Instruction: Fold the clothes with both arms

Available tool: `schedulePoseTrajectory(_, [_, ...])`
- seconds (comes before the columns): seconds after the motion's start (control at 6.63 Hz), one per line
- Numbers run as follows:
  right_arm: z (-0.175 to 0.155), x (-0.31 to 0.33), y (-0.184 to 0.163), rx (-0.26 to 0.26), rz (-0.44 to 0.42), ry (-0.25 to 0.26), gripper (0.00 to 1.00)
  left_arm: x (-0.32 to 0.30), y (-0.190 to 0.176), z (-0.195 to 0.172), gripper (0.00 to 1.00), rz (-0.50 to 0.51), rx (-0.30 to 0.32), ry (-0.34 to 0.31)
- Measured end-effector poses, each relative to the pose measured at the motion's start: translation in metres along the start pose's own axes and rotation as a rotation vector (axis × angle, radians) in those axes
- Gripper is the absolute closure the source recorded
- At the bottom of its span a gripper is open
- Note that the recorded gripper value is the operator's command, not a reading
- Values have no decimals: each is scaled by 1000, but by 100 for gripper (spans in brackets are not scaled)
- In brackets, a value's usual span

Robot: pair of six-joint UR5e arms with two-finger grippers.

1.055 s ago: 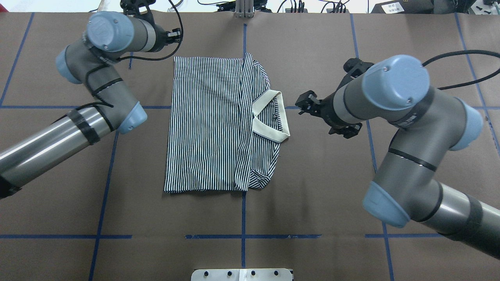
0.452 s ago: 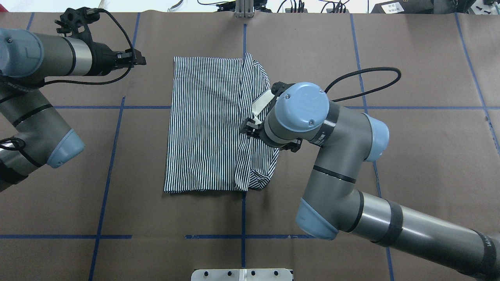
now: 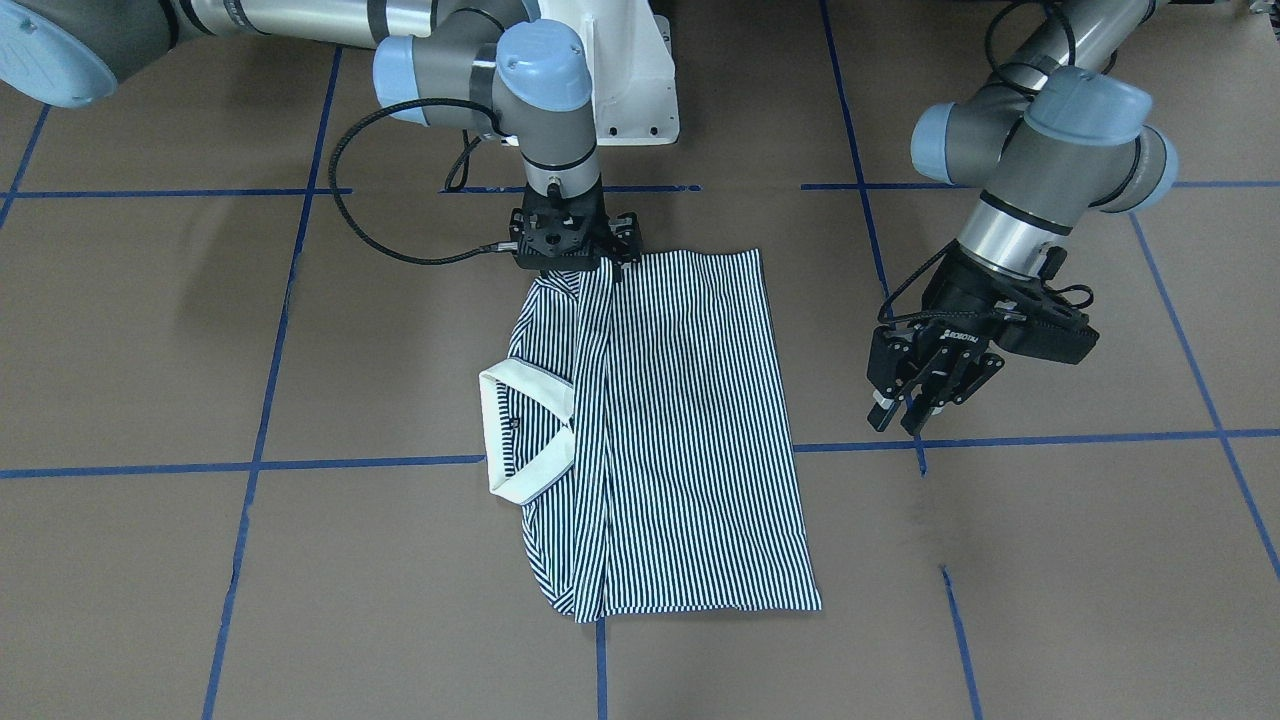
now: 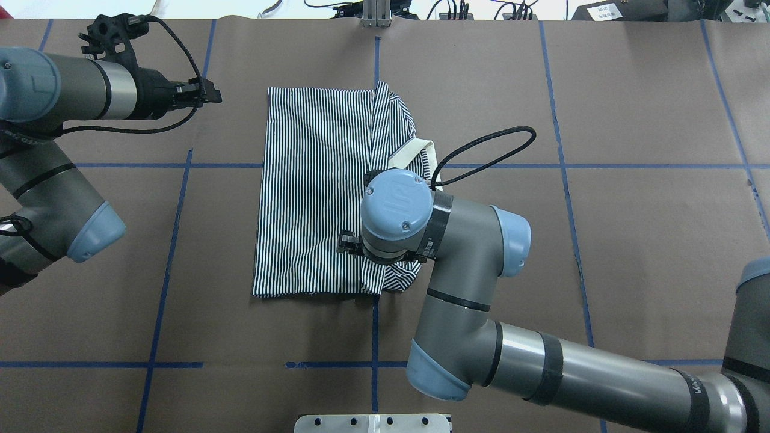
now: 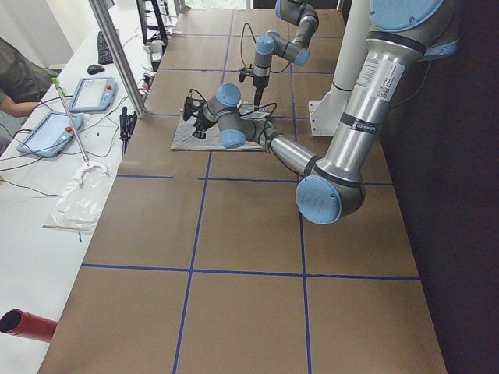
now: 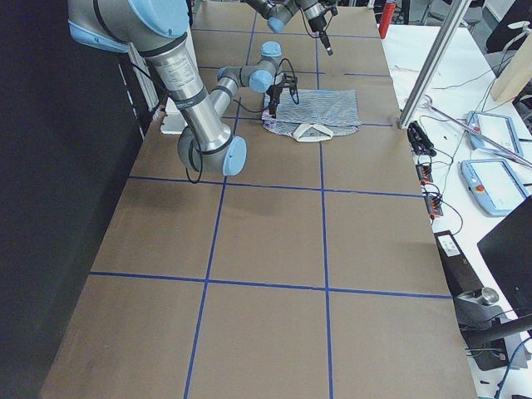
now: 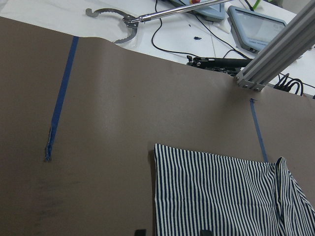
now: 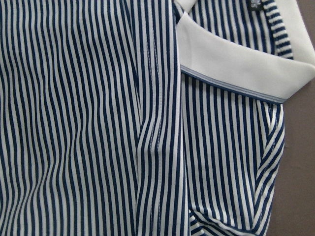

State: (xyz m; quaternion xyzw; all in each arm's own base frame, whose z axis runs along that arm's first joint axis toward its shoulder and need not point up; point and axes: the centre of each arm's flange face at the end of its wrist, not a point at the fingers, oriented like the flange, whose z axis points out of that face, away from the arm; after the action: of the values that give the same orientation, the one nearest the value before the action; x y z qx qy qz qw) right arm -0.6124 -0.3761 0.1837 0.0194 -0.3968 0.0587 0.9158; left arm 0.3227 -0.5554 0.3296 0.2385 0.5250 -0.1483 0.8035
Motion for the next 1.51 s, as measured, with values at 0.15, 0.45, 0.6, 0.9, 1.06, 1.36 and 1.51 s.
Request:
schedulePoseTrajectory(0.15, [11,-7,12,-3,-51,35,0,0,0,0,53,-9,0,0])
schedulePoseTrajectory(0.45, [29,-7,22,-12,-123,97,0,1,1,-1,53,-16,-2,3])
schedulePoseTrajectory(0.6, [34,-5,25,-15,-142,116,0,2,1,-2,53,-16,-1,6])
schedulePoseTrajectory(0.9, [37,27,12,-14,-190,162,0,4,1,-3,53,-16,0,9])
schedulePoseTrajectory(1.06, [29,77,2,-9,-243,177,0,5,1,-5,53,-15,0,12])
schedulePoseTrajectory(1.36, [5,143,-1,2,-323,180,0,11,2,-9,53,-39,-14,20])
schedulePoseTrajectory(1.51, [-2,137,-2,11,-326,167,0,13,3,-11,53,-48,-17,23])
